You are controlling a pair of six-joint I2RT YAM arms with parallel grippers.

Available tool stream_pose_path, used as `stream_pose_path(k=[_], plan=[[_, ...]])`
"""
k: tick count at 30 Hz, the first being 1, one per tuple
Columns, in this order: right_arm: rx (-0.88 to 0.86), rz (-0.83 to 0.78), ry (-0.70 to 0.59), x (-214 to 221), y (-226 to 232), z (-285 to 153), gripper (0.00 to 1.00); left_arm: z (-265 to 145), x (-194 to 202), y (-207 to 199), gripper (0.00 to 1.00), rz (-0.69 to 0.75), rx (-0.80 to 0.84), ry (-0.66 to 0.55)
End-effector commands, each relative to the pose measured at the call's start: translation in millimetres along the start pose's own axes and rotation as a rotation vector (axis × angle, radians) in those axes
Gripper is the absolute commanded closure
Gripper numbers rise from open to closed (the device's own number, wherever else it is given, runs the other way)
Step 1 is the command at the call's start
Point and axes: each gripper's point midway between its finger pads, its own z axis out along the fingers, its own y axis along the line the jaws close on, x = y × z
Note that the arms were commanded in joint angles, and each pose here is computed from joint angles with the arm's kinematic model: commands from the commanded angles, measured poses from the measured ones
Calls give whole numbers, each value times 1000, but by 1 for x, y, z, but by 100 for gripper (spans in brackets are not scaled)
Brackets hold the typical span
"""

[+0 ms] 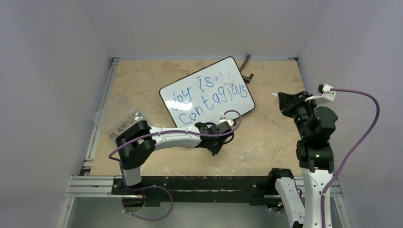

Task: Write a sentence on the whiteboard
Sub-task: Move the whiteboard to the center of the board, then close the whiteboard marker at the center of the board.

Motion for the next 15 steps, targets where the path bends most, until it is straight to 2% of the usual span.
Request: stream_pose_path(k=[1,10,15], plan=[[-23,6,-7,-3,6,-4,100,-1,-3,-4,62,-64,-22,-17],[-28,5,-8,-3,7,-7,100,19,6,-12,65,-94,-18,24],[-34,5,-2,-1,8,-7,100,31,11,-18,77,-113,0,37]])
